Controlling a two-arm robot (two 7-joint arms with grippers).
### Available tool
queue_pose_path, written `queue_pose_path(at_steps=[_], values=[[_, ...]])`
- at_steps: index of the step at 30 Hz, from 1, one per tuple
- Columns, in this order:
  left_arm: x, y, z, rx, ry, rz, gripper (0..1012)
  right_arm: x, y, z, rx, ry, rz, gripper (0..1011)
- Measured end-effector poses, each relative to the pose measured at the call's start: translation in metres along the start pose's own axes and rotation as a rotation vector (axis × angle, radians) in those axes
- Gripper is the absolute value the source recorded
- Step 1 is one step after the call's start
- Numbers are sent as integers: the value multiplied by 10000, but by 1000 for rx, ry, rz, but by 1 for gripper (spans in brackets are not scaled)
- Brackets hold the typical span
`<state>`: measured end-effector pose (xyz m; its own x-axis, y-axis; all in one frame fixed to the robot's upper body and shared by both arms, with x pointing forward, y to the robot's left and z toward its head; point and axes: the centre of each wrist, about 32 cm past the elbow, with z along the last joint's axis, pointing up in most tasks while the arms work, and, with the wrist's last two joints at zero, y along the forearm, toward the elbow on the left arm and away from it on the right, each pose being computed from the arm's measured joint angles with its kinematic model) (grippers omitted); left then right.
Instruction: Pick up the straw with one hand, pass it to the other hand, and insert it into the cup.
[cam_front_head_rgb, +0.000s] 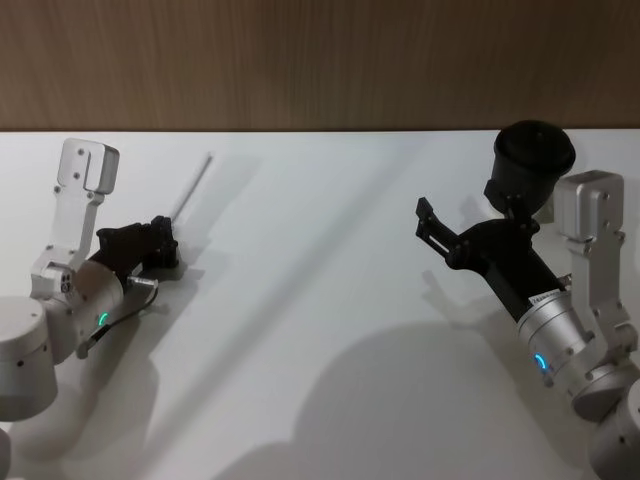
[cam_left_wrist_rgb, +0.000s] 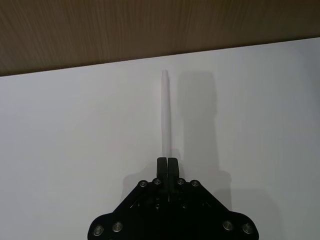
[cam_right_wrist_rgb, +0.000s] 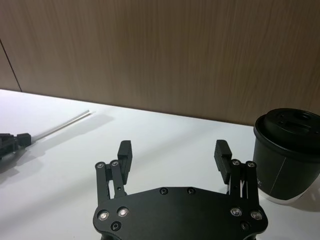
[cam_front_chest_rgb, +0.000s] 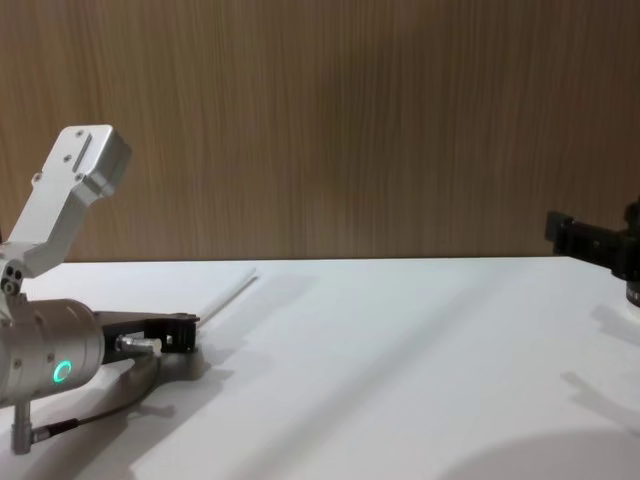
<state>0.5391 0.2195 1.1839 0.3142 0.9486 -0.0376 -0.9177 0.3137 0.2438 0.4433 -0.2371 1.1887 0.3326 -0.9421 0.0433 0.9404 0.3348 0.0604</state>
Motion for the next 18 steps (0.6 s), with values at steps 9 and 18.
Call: queue_pose_path(at_steps=[9, 18], values=[[28, 18, -13, -87, -40, -21, 10, 0, 0, 0, 0, 0, 0, 1001], [59, 37, -5, -209, -92, -52, 10, 0, 0, 0, 0, 0, 0, 1001]])
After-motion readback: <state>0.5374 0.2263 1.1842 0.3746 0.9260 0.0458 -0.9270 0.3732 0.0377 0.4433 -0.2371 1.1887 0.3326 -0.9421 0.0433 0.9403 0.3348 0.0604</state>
